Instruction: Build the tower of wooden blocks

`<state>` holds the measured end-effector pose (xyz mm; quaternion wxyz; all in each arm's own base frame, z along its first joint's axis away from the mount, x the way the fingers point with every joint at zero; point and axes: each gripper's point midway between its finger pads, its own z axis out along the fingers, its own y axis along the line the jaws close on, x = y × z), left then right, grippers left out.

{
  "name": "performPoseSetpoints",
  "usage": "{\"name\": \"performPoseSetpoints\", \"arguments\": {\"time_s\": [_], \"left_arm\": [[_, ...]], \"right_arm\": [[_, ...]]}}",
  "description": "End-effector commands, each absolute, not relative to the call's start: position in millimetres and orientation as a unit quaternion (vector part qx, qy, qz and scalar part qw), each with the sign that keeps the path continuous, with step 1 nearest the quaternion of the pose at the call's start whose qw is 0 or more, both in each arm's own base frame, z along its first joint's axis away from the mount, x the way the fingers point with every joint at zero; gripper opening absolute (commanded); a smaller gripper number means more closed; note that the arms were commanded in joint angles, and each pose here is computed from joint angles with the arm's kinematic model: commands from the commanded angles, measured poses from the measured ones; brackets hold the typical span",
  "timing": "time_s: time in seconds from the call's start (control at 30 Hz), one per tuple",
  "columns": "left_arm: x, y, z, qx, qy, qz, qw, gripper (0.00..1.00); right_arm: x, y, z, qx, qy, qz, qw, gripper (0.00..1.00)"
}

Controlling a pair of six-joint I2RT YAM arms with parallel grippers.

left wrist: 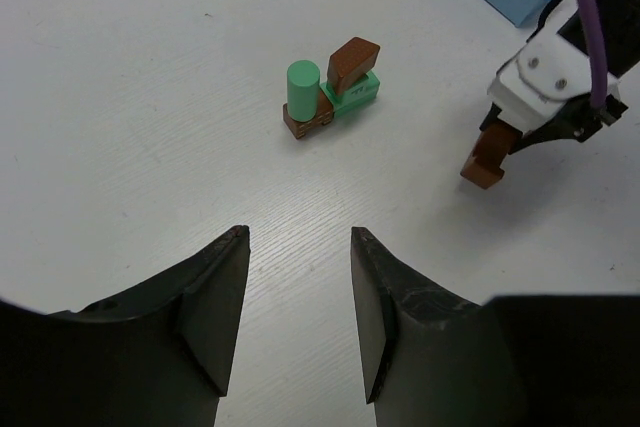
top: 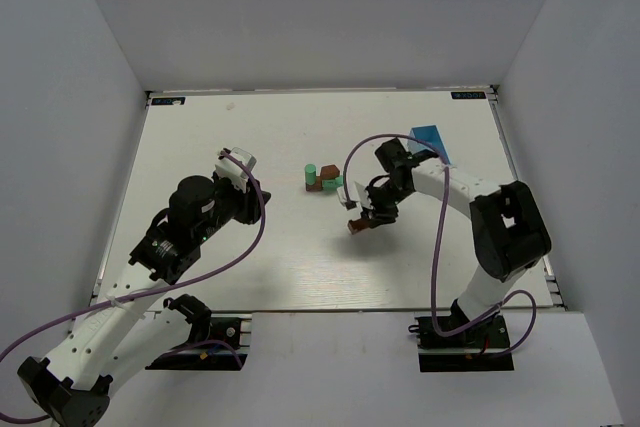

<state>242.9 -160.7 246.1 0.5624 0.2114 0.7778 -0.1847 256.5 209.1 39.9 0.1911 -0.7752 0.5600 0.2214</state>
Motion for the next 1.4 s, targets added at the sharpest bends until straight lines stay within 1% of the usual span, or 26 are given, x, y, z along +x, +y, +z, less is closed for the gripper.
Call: {"name": "performPoseSetpoints", "arguments": {"time_s": [0.0,0.17,0.23,0.27,0.47,0.5,0.6,0.67,0.7,0.77,1.03,1.07,1.37], "left_arm": [[243.0,-158.5,244.2,0.209,0.780,-0.182,0.562,0.55],[243.0,-158.5,244.2,0.209,0.780,-0.182,0.562,0.55],[243.0,-158.5,244.2,0.209,0.780,-0.182,0.562,0.55],[243.0,-158.5,244.2,0.209,0.780,-0.182,0.562,0.55],[242.0,-157.8,246.7,0.209,0.777,-0.183,0.565,0.55],[242.0,-157.8,246.7,0.209,0.777,-0.183,0.565,0.55],[242.0,-157.8,246.7,0.209,0.777,-0.183,0.565,0.55],[242.0,-157.8,246.7,0.209,0.777,-0.183,0.565,0.55],[242.0,-157.8,246.7,0.209,0.777,-0.183,0.565,0.55],[242.0,-157.8,246.7,0.209,0.777,-0.183,0.565,0.55],[242.0,-157.8,246.7,0.209,0.777,-0.183,0.565,0.55],[242.0,-157.8,246.7,0.209,0.777,-0.183,0.565,0.55],[242.0,-157.8,246.7,0.209,0.777,-0.183,0.565,0.55]], "right_arm": [[269.7,228.9,92.6,-0.752,0.566,0.226,0.252,0.07],[295.2,242.5,139.8,-0.726,0.584,0.211,0.296,0.07],[300.1,246.6,145.0,-0.715,0.596,0.210,0.299,0.07],[311.0,250.0,155.7,-0.713,0.595,0.194,0.315,0.07],[336.2,270.8,166.7,-0.690,0.622,0.179,0.323,0.07],[338.9,273.1,163.1,-0.688,0.627,0.176,0.319,0.06],[352.4,287.2,174.3,-0.681,0.627,0.172,0.337,0.06],[356.8,291.7,164.7,-0.678,0.637,0.170,0.325,0.06],[362.2,295.0,175.1,-0.677,0.635,0.166,0.334,0.06],[364.5,300.8,159.8,-0.678,0.644,0.165,0.315,0.06],[377.9,311.3,156.1,-0.668,0.660,0.153,0.309,0.06],[378.0,312.5,151.3,-0.669,0.661,0.153,0.303,0.07],[377.6,312.4,142.3,-0.667,0.672,0.152,0.285,0.08]]}}
